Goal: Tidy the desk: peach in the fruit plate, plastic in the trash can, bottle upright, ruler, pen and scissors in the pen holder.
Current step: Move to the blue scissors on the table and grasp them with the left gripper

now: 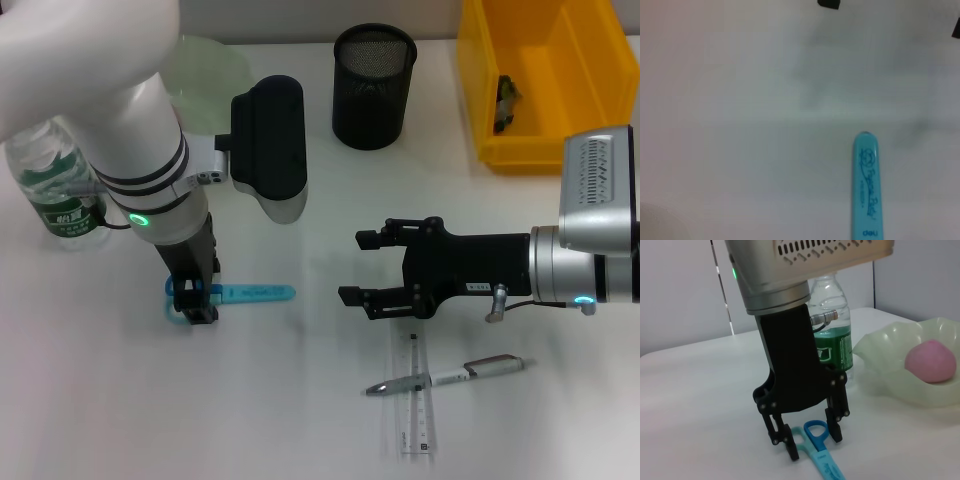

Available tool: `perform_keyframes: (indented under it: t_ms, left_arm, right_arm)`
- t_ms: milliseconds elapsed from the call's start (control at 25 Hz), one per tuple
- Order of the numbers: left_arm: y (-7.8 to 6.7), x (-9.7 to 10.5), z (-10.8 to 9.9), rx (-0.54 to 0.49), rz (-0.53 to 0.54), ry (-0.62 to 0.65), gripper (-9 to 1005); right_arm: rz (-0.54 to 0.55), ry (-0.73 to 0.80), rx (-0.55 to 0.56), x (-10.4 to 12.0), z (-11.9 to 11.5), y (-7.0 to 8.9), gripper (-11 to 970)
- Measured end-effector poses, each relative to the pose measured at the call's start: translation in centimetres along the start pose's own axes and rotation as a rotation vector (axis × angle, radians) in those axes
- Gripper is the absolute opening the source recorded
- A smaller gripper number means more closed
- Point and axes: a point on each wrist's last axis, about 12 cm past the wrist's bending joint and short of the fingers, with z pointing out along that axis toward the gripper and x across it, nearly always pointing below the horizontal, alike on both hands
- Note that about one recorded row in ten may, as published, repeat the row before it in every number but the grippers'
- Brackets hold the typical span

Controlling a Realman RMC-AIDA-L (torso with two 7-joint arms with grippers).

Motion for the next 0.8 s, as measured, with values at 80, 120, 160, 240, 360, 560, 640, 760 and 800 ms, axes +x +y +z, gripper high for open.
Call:
perform_keyframes:
  t_ms: [80,120,160,240,360,560,640,760,800]
  left_arm:
    - [-0.01,-0.02,-0.02,0.001,0.000,0.000,589]
    - [-0.04,-0.01,-0.03,0.004,0.000,0.002,586]
    - [-0.04,-0.01,-0.03,0.004,0.000,0.002,584]
    - [-0.04,-0.01,-0.03,0.004,0.000,0.002,580]
    - [-0.13,-0.22,-0.09,0.011,0.005,-0.003,574]
    - [-0.23,-0.79,-0.31,0.017,0.016,-0.005,572]
    - [-0.23,-0.85,-0.31,0.018,0.018,-0.003,571]
    - [-0.24,-0.92,-0.26,0.015,0.023,-0.002,569]
    - [-0.27,-0.91,-0.17,0.017,0.024,0.000,569]
  right_arm:
    - [0.000,0.001,-0.001,0.00,0.01,0.01,772]
    - [0.000,0.002,-0.002,0.03,0.02,0.04,772]
    - [0.000,0.002,-0.002,0.03,0.02,0.04,772]
    - [0.000,0.003,-0.003,0.06,0.01,0.06,772]
    - [0.000,0.003,-0.003,0.07,0.01,0.07,772]
    - [-0.002,0.004,-0.004,0.11,0.01,0.10,772]
    - [-0.003,0.005,-0.004,0.18,0.00,0.14,772]
    - [-0.001,0.005,-0.005,0.28,0.01,0.20,772]
    - [-0.001,0.006,-0.005,0.31,0.00,0.22,772]
